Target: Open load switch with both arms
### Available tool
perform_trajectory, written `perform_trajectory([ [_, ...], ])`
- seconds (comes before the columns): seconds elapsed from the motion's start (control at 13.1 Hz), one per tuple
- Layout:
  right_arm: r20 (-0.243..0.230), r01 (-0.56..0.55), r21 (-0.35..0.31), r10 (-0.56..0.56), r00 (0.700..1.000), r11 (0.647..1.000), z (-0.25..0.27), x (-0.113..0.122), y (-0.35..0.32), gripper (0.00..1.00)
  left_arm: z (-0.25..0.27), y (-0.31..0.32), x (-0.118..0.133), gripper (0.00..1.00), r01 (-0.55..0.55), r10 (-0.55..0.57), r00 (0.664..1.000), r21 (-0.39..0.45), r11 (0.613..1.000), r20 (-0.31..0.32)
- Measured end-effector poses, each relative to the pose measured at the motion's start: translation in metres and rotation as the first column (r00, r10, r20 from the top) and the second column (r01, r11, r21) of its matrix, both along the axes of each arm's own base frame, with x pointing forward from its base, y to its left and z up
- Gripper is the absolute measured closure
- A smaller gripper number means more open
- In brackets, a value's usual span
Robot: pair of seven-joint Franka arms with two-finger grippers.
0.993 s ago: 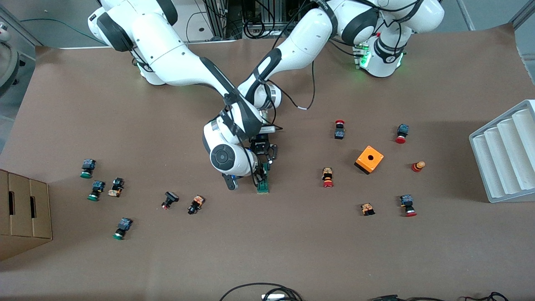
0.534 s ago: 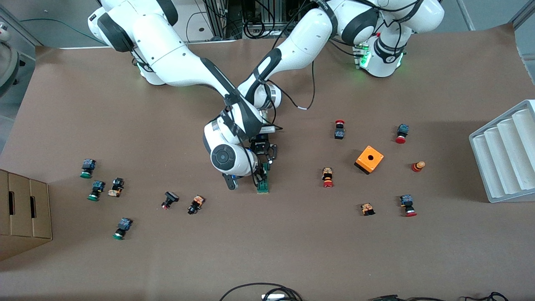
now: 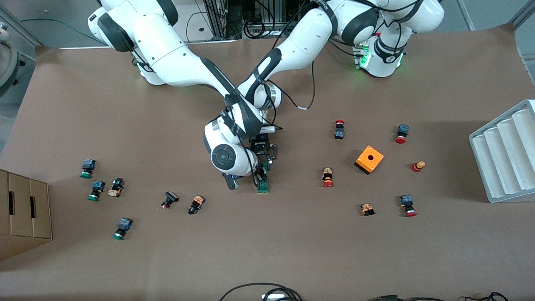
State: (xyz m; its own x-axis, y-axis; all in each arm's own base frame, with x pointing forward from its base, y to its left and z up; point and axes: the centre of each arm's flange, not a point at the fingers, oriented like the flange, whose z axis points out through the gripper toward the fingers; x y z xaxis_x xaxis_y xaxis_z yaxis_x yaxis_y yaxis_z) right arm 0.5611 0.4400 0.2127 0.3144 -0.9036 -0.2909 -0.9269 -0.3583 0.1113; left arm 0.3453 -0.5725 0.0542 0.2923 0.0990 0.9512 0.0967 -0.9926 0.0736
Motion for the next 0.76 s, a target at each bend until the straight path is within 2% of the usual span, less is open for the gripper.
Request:
perform_trajectory([
  [0.31,0.055,0.016,0.035,-0.018,0.998,0.999,0.044,0.022,-0.005,0.57,0.000,0.000,0.000,0.46,0.000,0.000,1.000,0.001,1.000,0.000],
  [0.46,0.110,0.007,0.050,-0.012,0.994,0.999,0.086,0.033,-0.013,0.37,0.000,0.000,0.000,0.46,0.001,-0.001,1.000,0.001,1.000,0.000],
  [0.61,0.165,-0.063,0.048,0.054,0.985,0.997,0.132,0.044,-0.034,0.18,0.000,-0.001,0.000,0.43,0.005,-0.005,1.000,0.001,1.000,0.001],
  [0.69,0.188,-0.125,0.049,0.113,0.976,0.991,0.154,0.047,-0.047,0.07,0.000,-0.002,0.000,0.35,0.009,-0.009,1.000,-0.002,1.000,-0.001],
  [0.76,0.212,-0.188,0.052,0.173,0.962,0.981,0.176,0.052,-0.064,0.00,0.001,-0.002,0.001,0.35,0.010,-0.010,1.000,-0.004,1.000,-0.002],
])
